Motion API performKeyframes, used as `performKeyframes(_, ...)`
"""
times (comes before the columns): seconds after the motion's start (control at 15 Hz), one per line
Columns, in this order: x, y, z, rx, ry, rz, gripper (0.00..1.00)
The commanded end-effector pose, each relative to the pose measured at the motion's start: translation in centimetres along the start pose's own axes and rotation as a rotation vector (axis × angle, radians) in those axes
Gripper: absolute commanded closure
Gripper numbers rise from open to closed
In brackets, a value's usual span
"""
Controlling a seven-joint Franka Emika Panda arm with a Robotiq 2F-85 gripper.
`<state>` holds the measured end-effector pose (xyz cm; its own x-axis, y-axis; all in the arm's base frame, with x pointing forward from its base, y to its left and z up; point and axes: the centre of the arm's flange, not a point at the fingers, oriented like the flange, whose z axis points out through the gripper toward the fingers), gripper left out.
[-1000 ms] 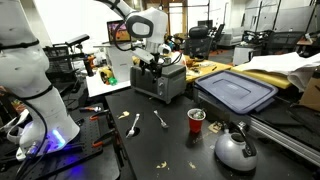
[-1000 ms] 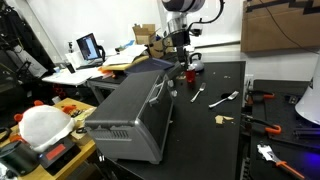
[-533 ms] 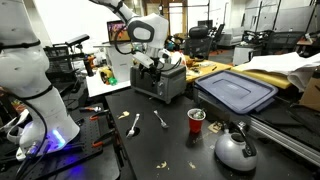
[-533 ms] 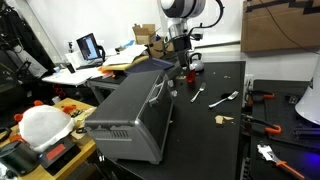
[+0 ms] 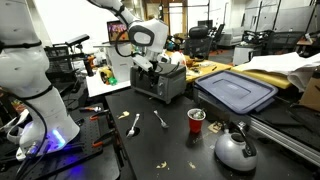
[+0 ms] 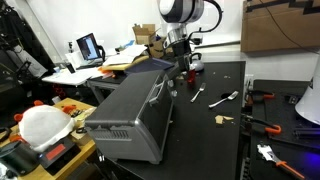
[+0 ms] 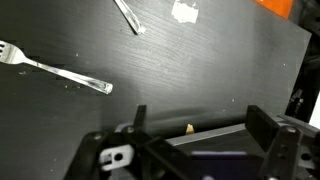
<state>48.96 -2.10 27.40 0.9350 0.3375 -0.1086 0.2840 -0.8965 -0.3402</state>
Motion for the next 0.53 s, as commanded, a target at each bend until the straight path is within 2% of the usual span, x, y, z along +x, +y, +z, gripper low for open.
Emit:
performKeyframes(0.0,0.7,-0.4,0.7,0.018,0.024,-0.001,0.0)
performKeyframes(0.47,4.1,0.1,2.8,-0.033,0.09,0.017,0.0)
